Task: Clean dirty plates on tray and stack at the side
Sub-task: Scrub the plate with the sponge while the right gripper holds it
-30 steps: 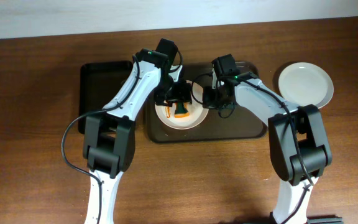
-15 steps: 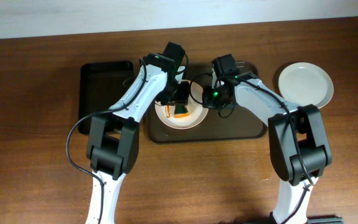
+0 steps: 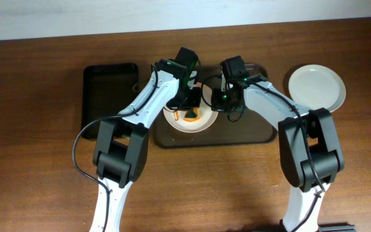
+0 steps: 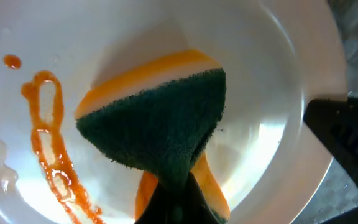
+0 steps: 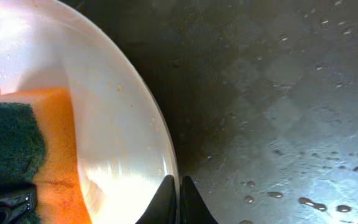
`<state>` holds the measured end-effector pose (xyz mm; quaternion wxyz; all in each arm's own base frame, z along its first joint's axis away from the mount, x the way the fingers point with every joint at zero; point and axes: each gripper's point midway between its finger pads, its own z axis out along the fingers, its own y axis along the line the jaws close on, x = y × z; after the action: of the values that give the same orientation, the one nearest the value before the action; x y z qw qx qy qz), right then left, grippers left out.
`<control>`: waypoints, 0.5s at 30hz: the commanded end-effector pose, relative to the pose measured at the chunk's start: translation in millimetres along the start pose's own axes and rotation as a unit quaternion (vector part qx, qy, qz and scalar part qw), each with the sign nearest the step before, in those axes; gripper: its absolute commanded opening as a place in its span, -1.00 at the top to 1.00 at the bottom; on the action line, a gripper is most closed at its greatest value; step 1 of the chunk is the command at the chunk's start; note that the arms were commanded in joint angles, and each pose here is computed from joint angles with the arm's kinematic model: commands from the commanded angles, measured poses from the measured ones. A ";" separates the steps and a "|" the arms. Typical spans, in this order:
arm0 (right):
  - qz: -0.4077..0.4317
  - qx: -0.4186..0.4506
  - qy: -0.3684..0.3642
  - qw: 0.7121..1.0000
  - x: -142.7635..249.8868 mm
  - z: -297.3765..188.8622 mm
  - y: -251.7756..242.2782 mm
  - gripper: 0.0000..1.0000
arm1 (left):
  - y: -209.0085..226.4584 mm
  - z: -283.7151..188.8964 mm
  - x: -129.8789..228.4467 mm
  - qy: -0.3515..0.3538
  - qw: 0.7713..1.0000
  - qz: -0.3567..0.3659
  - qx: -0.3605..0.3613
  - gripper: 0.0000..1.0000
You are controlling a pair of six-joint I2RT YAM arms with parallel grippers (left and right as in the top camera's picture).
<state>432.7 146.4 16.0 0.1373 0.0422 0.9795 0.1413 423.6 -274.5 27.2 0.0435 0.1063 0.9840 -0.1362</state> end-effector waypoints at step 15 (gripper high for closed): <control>-0.003 0.012 0.014 1.000 8.7 7.3 -2.1 0.91 | 104.7 -5.5 -3.1 -0.022 0.981 -0.030 -0.192 1.00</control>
<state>429.8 147.2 12.1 0.1298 0.0452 0.9808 0.1383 439.7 -222.8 15.8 0.0800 0.0845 0.9931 -0.0176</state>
